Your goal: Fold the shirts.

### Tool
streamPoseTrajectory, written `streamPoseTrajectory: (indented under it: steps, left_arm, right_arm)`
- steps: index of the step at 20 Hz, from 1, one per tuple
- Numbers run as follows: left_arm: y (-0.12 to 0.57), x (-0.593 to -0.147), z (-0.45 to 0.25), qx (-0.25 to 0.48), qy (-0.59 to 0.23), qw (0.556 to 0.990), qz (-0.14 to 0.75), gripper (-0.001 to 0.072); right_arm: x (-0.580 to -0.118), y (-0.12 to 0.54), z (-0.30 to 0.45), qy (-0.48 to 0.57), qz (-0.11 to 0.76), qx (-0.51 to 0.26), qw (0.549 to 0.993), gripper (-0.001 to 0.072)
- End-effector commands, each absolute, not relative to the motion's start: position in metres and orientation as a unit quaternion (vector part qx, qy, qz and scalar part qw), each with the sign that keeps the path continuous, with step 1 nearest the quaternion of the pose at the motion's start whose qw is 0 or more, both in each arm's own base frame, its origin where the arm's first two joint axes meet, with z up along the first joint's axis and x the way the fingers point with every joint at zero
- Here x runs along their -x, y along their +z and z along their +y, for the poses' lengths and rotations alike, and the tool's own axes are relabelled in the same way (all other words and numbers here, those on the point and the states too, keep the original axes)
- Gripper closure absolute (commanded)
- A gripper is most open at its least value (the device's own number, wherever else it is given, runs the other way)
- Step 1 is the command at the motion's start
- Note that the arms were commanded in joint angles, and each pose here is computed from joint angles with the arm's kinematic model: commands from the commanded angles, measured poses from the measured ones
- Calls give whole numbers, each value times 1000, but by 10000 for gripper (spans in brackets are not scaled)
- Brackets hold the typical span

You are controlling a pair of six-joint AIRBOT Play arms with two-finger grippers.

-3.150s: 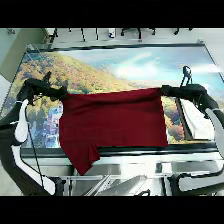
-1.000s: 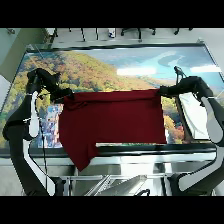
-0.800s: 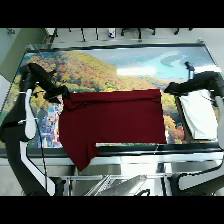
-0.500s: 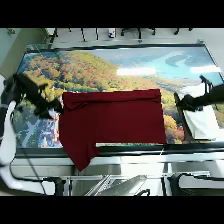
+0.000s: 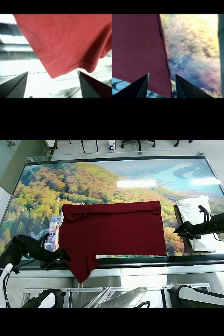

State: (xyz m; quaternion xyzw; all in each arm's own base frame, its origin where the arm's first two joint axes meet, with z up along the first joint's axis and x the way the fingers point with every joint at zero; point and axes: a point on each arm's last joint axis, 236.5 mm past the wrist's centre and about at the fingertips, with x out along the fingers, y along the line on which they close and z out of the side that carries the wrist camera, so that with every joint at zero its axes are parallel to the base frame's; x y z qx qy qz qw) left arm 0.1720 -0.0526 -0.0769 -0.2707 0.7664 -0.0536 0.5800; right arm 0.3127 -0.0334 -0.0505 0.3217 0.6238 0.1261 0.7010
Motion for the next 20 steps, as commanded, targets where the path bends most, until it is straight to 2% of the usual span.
streamPoseTrajectory:
  steps: [1,7,12,17,20]
  left_arm:
    - [-89,-162,-64,293,-59,594,747,9]
    - [-108,-177,-93,311,-91,578,749,9]
    - [-115,-178,-98,303,-113,526,787,9]
    - [-91,-193,-92,284,-131,546,777,9]
    - [-77,-182,-67,267,-114,556,779,10]
  right_arm:
    - [-311,-51,-31,132,622,-324,701,323]
    - [-311,-52,-31,136,621,-319,703,323]
    - [-293,-66,-21,137,637,-332,682,322]
    - [-286,-72,-16,137,644,-338,673,322]
    - [-284,-71,-15,141,646,-340,669,323]
